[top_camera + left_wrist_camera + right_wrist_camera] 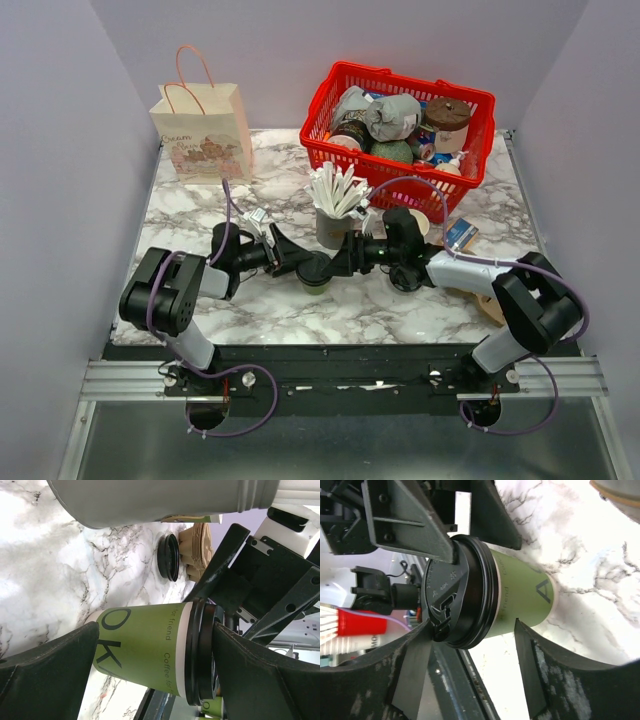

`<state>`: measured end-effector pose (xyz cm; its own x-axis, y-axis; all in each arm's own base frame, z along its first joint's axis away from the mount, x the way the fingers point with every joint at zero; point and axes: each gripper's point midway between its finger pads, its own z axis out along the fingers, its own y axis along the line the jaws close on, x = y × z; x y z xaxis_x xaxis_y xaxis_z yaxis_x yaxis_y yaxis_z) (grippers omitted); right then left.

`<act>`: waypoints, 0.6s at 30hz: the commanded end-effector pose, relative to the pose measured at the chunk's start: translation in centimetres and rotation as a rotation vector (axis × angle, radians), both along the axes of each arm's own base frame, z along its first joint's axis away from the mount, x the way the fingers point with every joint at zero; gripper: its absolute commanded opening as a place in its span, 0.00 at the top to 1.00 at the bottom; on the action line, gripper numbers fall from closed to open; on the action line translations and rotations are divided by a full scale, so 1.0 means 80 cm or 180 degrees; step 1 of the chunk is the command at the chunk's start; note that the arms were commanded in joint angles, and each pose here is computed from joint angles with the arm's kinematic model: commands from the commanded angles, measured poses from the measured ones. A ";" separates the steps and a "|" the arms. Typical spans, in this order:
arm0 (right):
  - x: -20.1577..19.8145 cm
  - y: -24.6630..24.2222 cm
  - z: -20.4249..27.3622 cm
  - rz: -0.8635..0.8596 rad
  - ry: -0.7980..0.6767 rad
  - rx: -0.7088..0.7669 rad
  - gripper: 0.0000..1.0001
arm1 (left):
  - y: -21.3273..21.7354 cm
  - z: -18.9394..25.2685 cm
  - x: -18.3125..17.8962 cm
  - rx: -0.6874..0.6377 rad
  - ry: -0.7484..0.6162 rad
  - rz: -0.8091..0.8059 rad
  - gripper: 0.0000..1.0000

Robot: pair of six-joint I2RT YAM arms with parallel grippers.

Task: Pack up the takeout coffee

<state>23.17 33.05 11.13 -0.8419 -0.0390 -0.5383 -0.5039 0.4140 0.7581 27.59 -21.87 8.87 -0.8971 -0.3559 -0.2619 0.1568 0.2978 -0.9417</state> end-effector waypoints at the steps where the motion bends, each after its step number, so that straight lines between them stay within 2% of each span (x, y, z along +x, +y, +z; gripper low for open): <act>1: -0.012 -0.010 -0.008 0.0145 -0.0127 -0.0180 0.21 | 0.007 0.010 0.004 0.0081 -0.0218 0.0159 0.02; 4: -0.013 -0.010 -0.002 0.0221 -0.0190 -0.0184 0.20 | 0.007 0.031 -0.002 0.0059 -0.0354 0.0097 0.01; 10: -0.013 -0.007 -0.002 0.0265 -0.0178 -0.0154 0.20 | 0.009 0.036 -0.037 0.0077 -0.0362 -0.0092 0.02; 15: -0.010 -0.004 -0.004 0.0278 -0.0148 -0.0140 0.20 | 0.017 0.009 -0.056 0.0341 -0.0254 -0.0174 0.01; 18: -0.005 -0.003 -0.001 0.0255 -0.0165 -0.0127 0.20 | 0.021 -0.001 -0.052 0.0328 -0.0170 -0.0125 0.02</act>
<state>22.24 32.67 11.18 -0.8165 -0.1133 -0.5662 -0.5597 0.3963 0.7278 24.26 -20.85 10.99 -0.8729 -0.3123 -0.3750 0.2595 0.3538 -0.8986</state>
